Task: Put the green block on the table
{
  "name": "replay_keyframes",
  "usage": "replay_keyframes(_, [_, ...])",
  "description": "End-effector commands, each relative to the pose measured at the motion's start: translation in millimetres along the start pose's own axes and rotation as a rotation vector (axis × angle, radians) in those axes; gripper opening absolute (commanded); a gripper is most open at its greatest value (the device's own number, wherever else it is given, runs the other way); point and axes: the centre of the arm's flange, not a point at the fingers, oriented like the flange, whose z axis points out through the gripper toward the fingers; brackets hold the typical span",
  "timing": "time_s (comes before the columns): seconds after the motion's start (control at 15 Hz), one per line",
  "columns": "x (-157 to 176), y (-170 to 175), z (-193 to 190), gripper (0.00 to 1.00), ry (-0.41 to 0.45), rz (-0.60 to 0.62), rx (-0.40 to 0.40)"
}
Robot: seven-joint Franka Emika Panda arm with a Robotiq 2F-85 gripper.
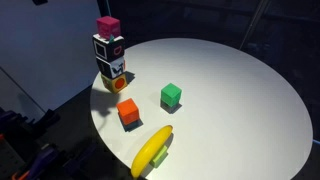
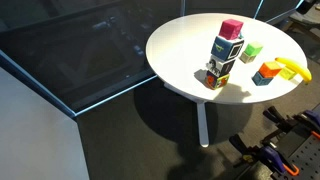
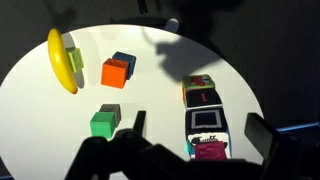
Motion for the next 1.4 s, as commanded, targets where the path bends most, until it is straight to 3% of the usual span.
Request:
replay_keyframes(0.0, [0,0,0,1.00,0.000,0.000,0.000])
replay_keyframes(0.4, [2,0,0,1.00,0.000,0.003,0.000])
replay_keyframes(1.07, [51,8,-16,1.00,-0.020,0.097,0.023])
replay_keyframes(1.33, [75,9,-14,1.00,-0.070,0.113,0.021])
